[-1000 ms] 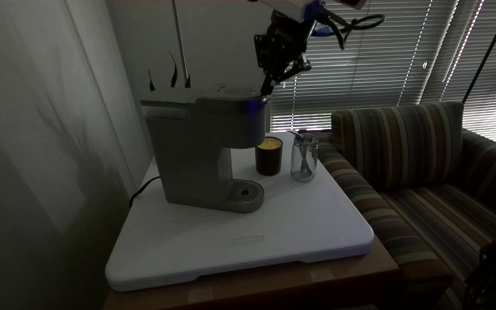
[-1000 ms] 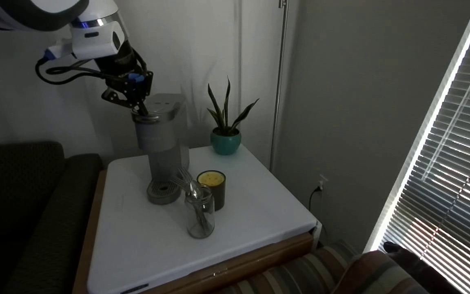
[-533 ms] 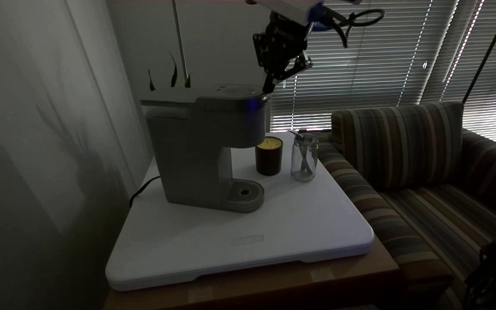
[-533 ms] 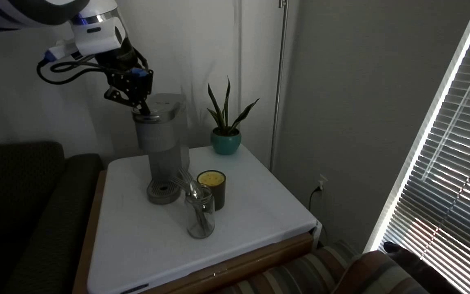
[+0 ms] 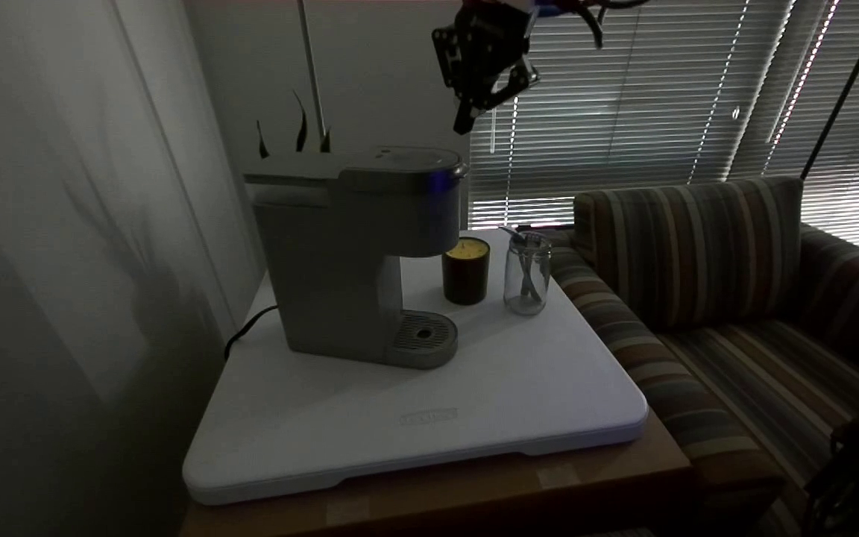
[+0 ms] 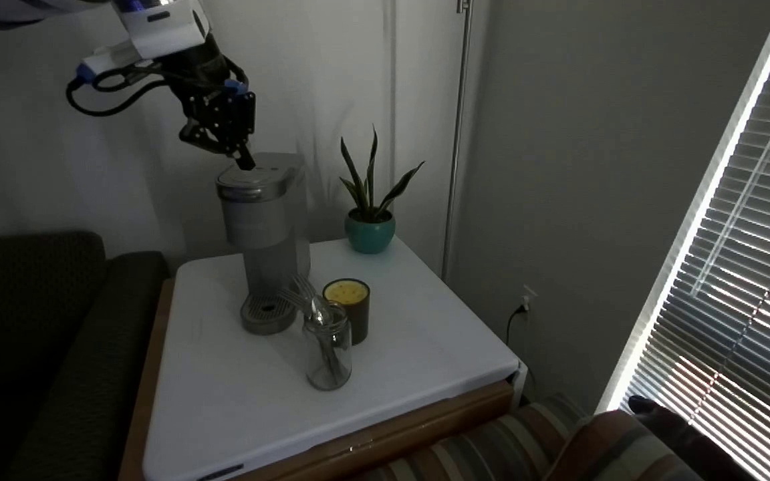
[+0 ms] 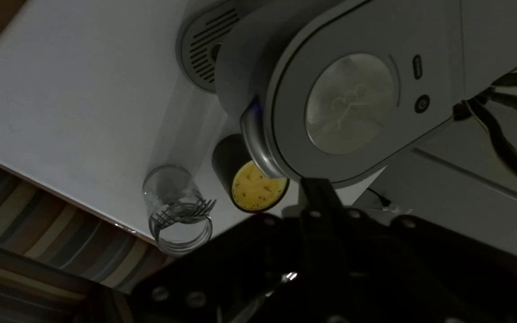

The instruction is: Close the coffeemaker then open it

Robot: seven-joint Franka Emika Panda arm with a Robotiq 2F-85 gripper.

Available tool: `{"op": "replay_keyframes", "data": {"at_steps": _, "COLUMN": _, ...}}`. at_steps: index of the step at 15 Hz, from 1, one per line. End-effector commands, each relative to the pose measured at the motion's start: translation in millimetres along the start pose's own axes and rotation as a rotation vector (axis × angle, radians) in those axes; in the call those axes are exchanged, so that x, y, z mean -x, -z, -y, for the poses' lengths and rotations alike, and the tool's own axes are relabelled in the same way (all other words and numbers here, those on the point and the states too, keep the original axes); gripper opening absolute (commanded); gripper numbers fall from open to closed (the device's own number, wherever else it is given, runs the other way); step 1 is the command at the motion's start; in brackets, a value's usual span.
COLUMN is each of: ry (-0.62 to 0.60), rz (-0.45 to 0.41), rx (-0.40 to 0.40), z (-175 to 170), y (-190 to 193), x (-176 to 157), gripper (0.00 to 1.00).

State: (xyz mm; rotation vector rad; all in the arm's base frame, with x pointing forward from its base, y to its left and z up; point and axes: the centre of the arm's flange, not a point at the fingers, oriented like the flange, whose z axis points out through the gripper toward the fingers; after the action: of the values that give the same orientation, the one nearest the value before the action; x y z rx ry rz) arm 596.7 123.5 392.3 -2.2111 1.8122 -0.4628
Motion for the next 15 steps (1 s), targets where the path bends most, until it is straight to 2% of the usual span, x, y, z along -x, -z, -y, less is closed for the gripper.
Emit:
{"op": "replay_keyframes", "data": {"at_steps": 1, "ry": 0.01, "rz": -0.059, "rx": 0.035, "z": -1, "y": 13, "x": -8, "gripper": 0.0}}
{"op": "replay_keyframes", "data": {"at_steps": 4, "ry": 0.01, "rz": -0.113, "rx": 0.093, "z": -9, "y": 14, "x": -17, "gripper": 0.0}}
{"op": "replay_keyframes", "data": {"at_steps": 7, "ry": -0.009, "rz": -0.131, "rx": 0.176, "z": -19, "y": 11, "x": -22, "gripper": 0.0}}
{"op": "replay_keyframes", "data": {"at_steps": 9, "ry": -0.021, "rz": -0.118, "rx": 0.212, "z": -28, "y": 5, "x": -21, "gripper": 0.0}}
{"op": "replay_keyframes", "data": {"at_steps": 11, "ry": -0.051, "rz": -0.081, "rx": 0.211, "z": -35, "y": -4, "x": -21, "gripper": 0.0}}
{"op": "replay_keyframes", "data": {"at_steps": 15, "ry": -0.164, "rz": -0.047, "rx": 0.251, "z": -58, "y": -26, "x": -26, "gripper": 0.0}}
